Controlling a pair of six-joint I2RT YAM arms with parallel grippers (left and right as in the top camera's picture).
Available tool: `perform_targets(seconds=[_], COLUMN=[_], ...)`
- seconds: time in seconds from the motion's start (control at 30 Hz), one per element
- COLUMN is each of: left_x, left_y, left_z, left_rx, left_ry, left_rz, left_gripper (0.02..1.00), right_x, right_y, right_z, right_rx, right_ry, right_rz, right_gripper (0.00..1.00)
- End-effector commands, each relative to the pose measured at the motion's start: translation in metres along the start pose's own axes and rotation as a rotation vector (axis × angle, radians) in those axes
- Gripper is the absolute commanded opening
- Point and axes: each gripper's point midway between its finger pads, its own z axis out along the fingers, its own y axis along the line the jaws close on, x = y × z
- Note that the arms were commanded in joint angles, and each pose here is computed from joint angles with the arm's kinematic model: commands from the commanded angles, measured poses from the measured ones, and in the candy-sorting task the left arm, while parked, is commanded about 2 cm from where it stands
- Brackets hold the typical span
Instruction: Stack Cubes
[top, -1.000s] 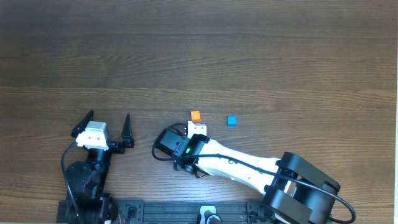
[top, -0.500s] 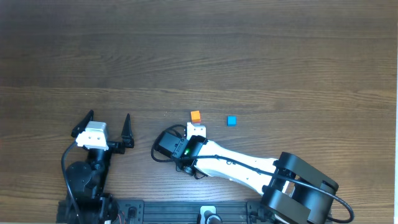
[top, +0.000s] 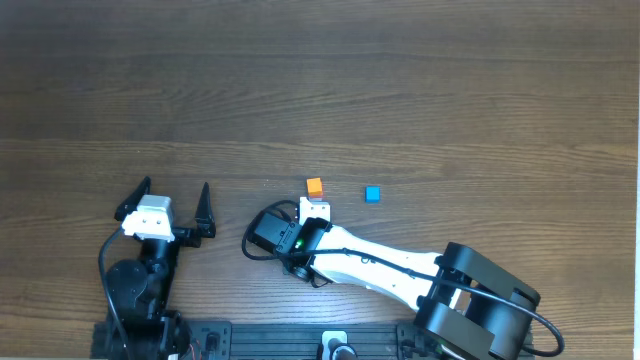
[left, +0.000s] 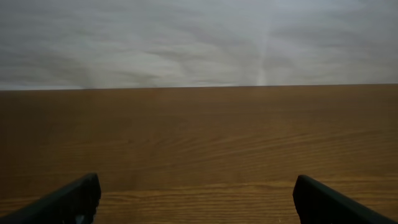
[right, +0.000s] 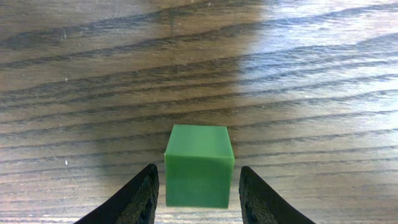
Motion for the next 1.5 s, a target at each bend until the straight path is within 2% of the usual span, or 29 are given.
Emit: perform_targets(seconds=[0.03,0.63,0.8,0.97,1.1,1.23,1.33,1.5], left_x=[0.002,0.002,0.002,0.002,0.002,0.002,0.002,0.002], left_y=[0.002,0.002,0.002,0.002,0.002,0.002,0.002,0.002], left_z=[0.000,0.000,0.000,0.000,0.000,0.000,0.000,0.000], left_rx=[-0.010,-0.010,-0.010,-0.010,-0.010,-0.010,-0.010,-0.010], left_ry=[-0.001,-0.001,-0.001,-0.001,-0.001,-0.001,-0.001,-0.001], left_rz=[0.014,0.015,0.015,0.015,0.015,0.015,0.015,0.015], left_gripper=[0.998,1.000,1.000,0.998,1.000,0.998,1.000,1.000], right_x=[-0.003,-0.004,-0.010,-0.031,-0.057,-0.104,-0.126,-0.141], right_y=[0.007,0.007,0.007,-0.007,-0.017,-0.016,-0.017,-0.006], right_z=[0.000,0.000,-0.016,-0.062,-0.102,-0.139,-0.139,-0.116], right_rx=[-0.006,-0.004,-0.020,0.024,0.064,0.043,0.038,0.024], right_ry=[-0.020,-0.027,-0.053,-0.137,-0.174,-0.213,-0.209,-0.142], right_rz=[-0.001,0.014,0.020,0.035,0.012,-0.031,-0.033,-0.060], right_gripper=[0.384,0.176,0.099,0.071,0.012,0.009,0.012,0.009])
